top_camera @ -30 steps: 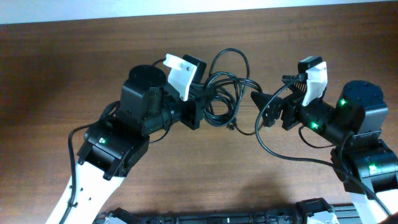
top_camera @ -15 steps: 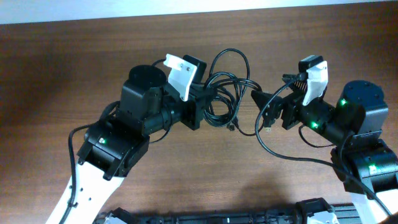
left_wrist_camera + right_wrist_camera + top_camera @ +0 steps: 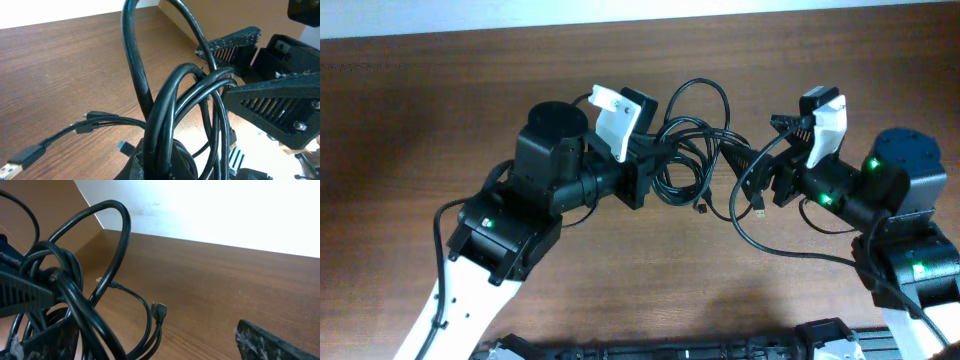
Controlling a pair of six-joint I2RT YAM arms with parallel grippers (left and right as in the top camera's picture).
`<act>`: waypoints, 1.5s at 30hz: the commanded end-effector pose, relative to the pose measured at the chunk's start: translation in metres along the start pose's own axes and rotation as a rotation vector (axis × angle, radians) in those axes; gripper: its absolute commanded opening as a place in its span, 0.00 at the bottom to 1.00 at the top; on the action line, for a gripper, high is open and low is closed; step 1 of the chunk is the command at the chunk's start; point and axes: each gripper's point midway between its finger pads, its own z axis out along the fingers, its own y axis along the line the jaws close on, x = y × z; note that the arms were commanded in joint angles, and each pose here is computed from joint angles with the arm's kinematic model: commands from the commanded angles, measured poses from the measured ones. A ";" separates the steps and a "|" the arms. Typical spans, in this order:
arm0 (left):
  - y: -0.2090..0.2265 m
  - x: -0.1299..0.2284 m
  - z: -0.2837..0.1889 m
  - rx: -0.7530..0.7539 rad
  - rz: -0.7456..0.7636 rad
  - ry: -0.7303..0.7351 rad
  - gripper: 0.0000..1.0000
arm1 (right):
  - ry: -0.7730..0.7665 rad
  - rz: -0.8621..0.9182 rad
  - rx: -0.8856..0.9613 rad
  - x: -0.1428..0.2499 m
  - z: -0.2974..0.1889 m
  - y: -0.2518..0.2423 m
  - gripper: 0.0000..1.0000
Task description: Untangle cables
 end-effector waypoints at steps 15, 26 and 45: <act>-0.011 -0.002 0.001 0.066 0.177 0.002 0.00 | 0.028 0.011 -0.054 0.003 0.014 0.000 0.99; -0.011 0.002 0.001 0.066 0.244 0.013 0.00 | 0.016 0.026 -0.071 0.000 0.012 0.004 0.99; -0.051 0.009 -0.011 0.303 0.414 0.006 0.00 | 0.123 0.080 0.424 0.033 -0.004 -0.079 0.99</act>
